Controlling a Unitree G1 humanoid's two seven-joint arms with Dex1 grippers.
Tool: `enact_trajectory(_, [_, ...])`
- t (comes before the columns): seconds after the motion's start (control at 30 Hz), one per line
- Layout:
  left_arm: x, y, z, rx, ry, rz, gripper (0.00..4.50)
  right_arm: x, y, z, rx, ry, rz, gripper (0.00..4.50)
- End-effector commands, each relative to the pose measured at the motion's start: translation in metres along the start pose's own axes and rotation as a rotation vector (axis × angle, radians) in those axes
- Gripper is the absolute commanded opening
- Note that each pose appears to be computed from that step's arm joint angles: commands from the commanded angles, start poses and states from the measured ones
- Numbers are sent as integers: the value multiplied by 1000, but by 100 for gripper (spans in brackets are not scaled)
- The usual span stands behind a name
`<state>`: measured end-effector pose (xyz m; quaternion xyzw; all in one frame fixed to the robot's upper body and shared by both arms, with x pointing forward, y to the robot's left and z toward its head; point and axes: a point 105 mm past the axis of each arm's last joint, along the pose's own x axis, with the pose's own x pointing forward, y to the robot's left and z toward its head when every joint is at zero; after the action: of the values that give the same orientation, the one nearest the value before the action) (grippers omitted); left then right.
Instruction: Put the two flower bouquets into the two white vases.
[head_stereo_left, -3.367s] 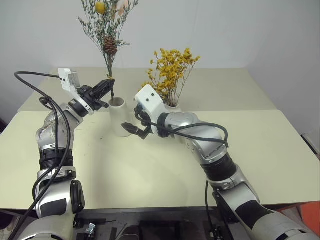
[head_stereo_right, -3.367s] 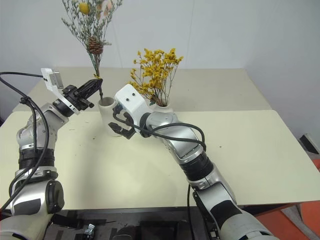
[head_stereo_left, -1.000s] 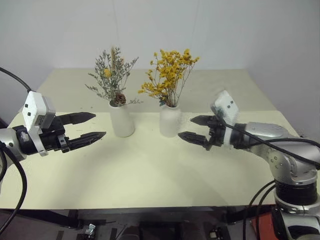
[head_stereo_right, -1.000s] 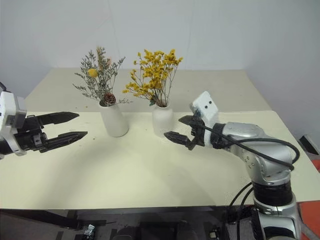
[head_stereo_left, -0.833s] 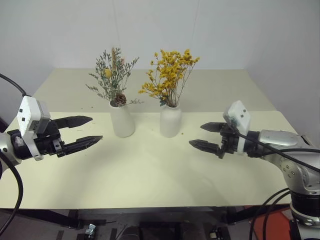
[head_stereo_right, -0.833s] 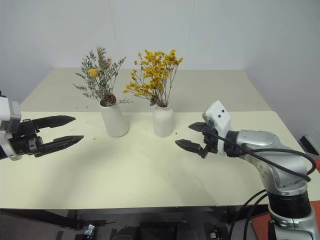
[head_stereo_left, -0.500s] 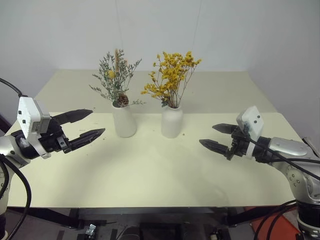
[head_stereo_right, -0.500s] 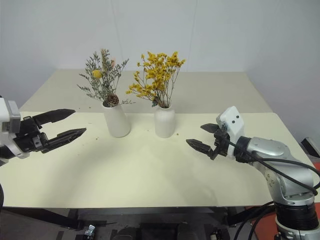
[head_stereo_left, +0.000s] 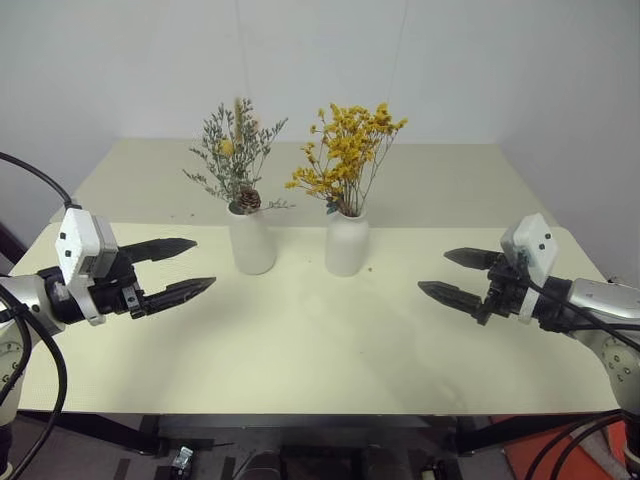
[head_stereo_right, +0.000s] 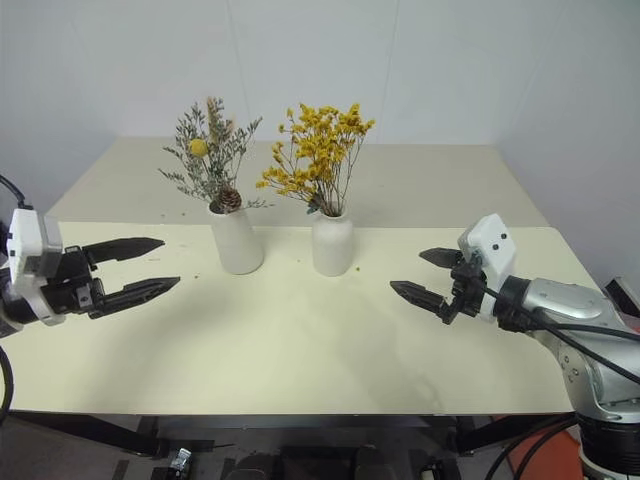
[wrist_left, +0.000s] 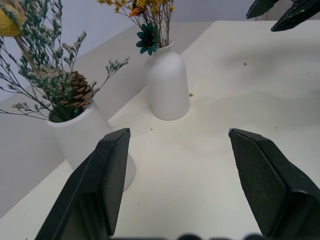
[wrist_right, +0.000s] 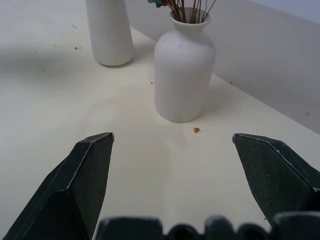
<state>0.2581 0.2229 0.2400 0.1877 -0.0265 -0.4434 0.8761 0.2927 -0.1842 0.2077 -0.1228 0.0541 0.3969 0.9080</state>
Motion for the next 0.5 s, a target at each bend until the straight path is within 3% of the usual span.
enact_trajectory(0.03, [-2, -1, 3, 37, -1, -2, 343, -5, -5, 15, -42, -33, -11, 450])
enact_trajectory(0.5, [-2, -3, 1, 31, -19, 6, 343, -4, -13, 14, -66, 8, -23, 450])
